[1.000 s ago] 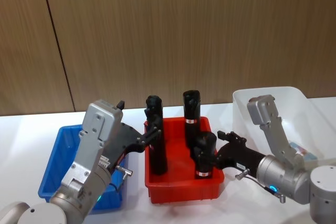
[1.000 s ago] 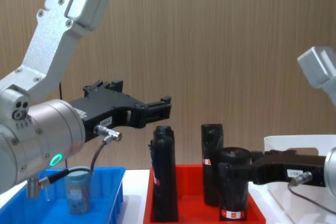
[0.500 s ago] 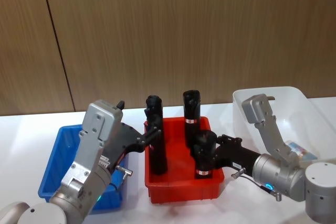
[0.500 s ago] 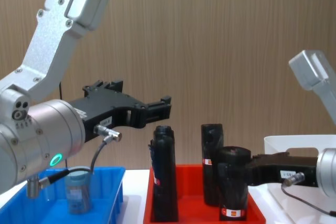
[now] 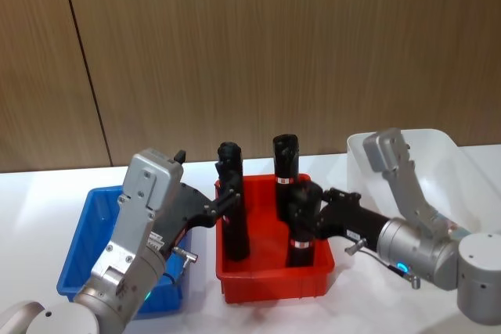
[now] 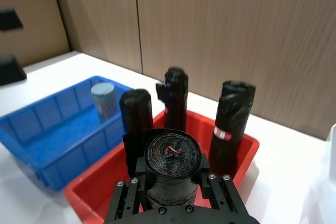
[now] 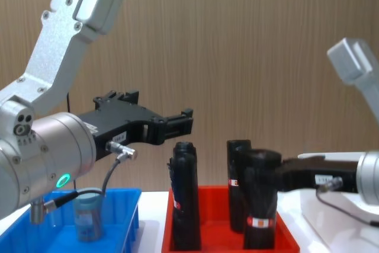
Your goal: Pick the cotton swabs from the blue box and place them into the white box.
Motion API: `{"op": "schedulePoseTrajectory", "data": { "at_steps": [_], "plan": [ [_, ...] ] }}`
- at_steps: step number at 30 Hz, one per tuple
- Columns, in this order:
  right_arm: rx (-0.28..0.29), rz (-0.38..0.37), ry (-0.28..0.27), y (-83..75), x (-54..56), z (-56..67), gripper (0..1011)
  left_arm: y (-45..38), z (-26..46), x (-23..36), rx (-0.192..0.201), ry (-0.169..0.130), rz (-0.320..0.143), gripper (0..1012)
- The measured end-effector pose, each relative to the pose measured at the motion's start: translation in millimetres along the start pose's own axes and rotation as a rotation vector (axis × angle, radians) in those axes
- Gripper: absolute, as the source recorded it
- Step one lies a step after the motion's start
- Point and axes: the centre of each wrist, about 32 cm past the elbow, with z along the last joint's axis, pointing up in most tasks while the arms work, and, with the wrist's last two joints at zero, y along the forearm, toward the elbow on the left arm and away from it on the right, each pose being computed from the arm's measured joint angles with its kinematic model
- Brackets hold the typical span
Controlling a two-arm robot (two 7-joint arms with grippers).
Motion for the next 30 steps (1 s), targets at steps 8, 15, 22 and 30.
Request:
{"op": "schedulePoseTrajectory", "data": {
  "at_steps": [8,15,22,30],
  "plan": [
    [0.065,-0.046,0.000,-5.2,5.3,20.1,545,0.0,0.0,0.0,0.000,0.000,0.000,1004],
    [0.128,-0.130,0.006,-12.5,16.1,39.4,545,0.0,0.0,0.0,0.000,0.000,0.000,1004],
    [0.176,-0.221,0.009,-19.9,29.0,53.3,545,0.0,0.0,0.0,0.000,0.000,0.000,1004],
    [0.214,-0.334,0.008,-27.8,45.4,64.5,545,0.0,0.0,0.0,0.000,0.000,0.000,1004]
  ]
}}
